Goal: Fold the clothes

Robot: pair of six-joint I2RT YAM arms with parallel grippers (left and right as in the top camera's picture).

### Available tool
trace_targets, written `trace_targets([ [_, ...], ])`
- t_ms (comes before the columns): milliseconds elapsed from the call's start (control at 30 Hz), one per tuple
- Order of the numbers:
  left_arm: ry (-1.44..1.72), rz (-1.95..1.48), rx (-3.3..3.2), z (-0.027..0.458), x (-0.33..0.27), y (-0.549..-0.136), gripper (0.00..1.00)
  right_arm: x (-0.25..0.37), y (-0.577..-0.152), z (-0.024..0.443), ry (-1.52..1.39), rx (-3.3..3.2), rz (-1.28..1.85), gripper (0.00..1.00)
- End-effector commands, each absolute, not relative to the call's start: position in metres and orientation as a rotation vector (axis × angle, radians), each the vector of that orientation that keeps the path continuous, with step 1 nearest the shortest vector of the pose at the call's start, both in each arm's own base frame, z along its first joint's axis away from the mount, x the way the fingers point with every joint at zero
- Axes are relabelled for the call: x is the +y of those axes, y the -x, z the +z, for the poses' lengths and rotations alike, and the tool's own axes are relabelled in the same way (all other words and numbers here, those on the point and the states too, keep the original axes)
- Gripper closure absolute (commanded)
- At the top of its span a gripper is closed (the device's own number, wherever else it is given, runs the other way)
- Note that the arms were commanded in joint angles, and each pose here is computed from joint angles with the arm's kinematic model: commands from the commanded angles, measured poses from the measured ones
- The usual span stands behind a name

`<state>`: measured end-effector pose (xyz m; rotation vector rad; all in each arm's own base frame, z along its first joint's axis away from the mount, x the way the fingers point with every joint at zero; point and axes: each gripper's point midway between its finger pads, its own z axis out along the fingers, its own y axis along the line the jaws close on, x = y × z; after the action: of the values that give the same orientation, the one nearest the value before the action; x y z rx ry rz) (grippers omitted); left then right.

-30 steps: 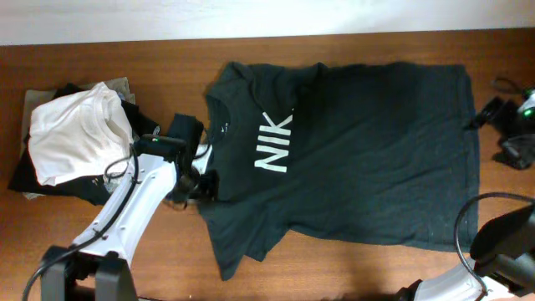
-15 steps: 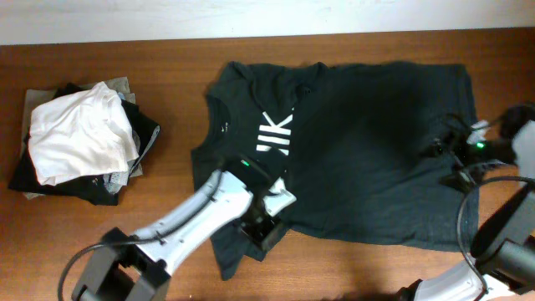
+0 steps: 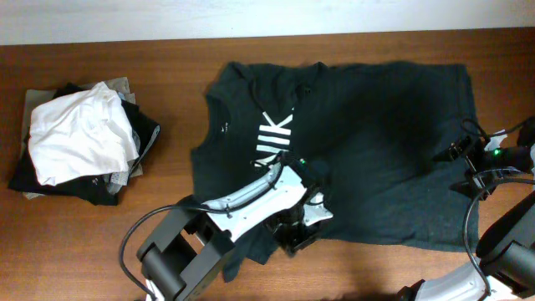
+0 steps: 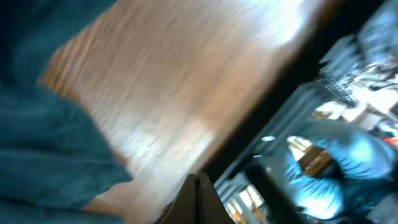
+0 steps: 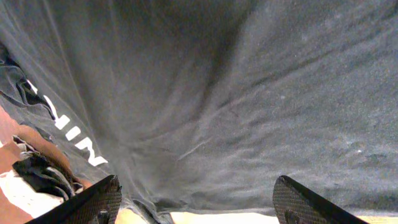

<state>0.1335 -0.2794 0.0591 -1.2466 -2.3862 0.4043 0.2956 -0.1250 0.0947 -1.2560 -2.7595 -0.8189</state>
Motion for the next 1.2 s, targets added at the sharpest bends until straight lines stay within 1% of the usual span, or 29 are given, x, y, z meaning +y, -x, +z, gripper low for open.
trace_targets([
  [0, 1.214, 0.611, -2.326, 0.085, -0.304, -0.122, 1.0, -0.128, -0.299, 0.101, 1.254, -2.79, -0.819, 0.18],
  [33, 1.23, 0.534, -2.343, 0.08, -0.296, -0.126, 0.98, -0.128, -0.299, 0.101, 1.254, -2.79, -0.819, 0.18],
  [67, 1.297, 0.287, -2.417, 0.066, -0.273, -0.146, 0.89, -0.128, -0.299, 0.101, 1.254, -2.79, -0.819, 0.18],
  [100, 1.312, 0.049, -2.511, 0.053, -0.255, -0.168, 0.78, -0.128, -0.299, 0.101, 1.254, -2.791, -0.819, 0.18],
  [133, 1.323, 0.029, -2.522, 0.047, -0.253, -0.171, 0.74, -0.128, -0.299, 0.101, 1.253, -2.791, -0.818, 0.17],
  [167, 1.321, 0.024, -2.523, 0.038, -0.25, -0.169, 0.66, -0.128, -0.299, 0.101, 1.254, -2.791, -0.819, 0.17],
  [200, 1.309, 0.019, -2.522, 0.033, -0.248, -0.167, 0.64, -0.128, -0.299, 0.101, 1.253, -2.79, -0.818, 0.17],
  [300, 1.255, -0.003, -2.536, 0.003, -0.234, -0.157, 0.64, -0.128, -0.298, 0.101, 1.253, -2.789, -0.819, 0.17],
  [367, 1.259, -0.122, -2.596, -0.003, -0.225, -0.171, 0.64, -0.127, -0.297, 0.101, 1.253, -2.777, -0.82, 0.17],
  [433, 1.277, -0.1, -2.629, -0.007, -0.232, -0.177, 0.63, -0.127, -0.297, 0.101, 1.252, -2.777, -0.82, 0.16],
  [500, 1.272, -0.075, -2.624, -0.012, -0.232, -0.172, 0.62, -0.127, -0.296, 0.102, 1.244, -2.783, -0.821, 0.17],
  [533, 1.264, -0.063, -2.614, -0.015, -0.23, -0.168, 0.7, -0.126, -0.296, 0.102, 1.243, -2.78, -0.821, 0.17],
  [567, 1.262, -0.054, -2.612, -0.015, -0.23, -0.167, 0.99, -0.126, -0.296, 0.101, 1.243, -2.78, -0.821, 0.17],
  [600, 1.247, -0.021, -2.592, -0.012, -0.232, -0.162, 1.0, -0.126, -0.296, 0.102, 1.243, -2.78, -0.821, 0.17],
  [667, 1.193, 0.077, -2.516, 0.007, -0.24, -0.145, 1.0, -0.126, -0.296, 0.102, 1.243, -2.78, -0.821, 0.17],
  [733, 1.103, 0.225, -2.429, 0.051, -0.259, -0.129, 1.0, -0.126, -0.296, 0.102, 1.243, -2.779, -0.821, 0.17],
  [800, 1.079, 0.338, -2.406, 0.078, -0.277, -0.126, 1.0, -0.126, -0.296, 0.102, 1.243, -2.779, -0.821, 0.17],
  [867, 1.078, 0.422, -2.374, 0.087, -0.29, -0.116, 1.0, -0.126, -0.296, 0.102, 1.243, -2.78, -0.821, 0.17],
  [967, 1.107, 0.415, -2.335, 0.09, -0.293, -0.102, 1.0, -0.126, -0.296, 0.102, 1.243, -2.78, -0.821, 0.17],
  [1000, 1.151, 0.447, -2.3, 0.092, -0.295, -0.098, 0.95, -0.126, -0.296, 0.102, 1.243, -2.78, -0.821, 0.17],
  [1033, 1.16, 0.441, -2.292, 0.092, -0.294, -0.096, 0.84, -0.126, -0.296, 0.102, 1.243, -2.78, -0.821, 0.17],
  [1067, 1.165, 0.417, -2.297, 0.091, -0.291, -0.097, 0.77, -0.126, -0.296, 0.102, 1.243, -2.78, -0.821, 0.17],
  [1100, 1.131, 0.277, -2.357, 0.088, -0.277, -0.11, 0.73, -0.126, -0.296, 0.102, 1.243, -2.78, -0.821, 0.17],
  [1133, 1.079, 0.065, -2.451, 0.087, -0.255, -0.132, 0.73, -0.126, -0.296, 0.102, 1.243, -2.78, -0.821, 0.17],
  [1167, 1.02, -0.139, -2.553, 0.09, -0.233, -0.161, 0.7, -0.126, -0.296, 0.102, 1.243, -2.78, -0.821, 0.17],
])
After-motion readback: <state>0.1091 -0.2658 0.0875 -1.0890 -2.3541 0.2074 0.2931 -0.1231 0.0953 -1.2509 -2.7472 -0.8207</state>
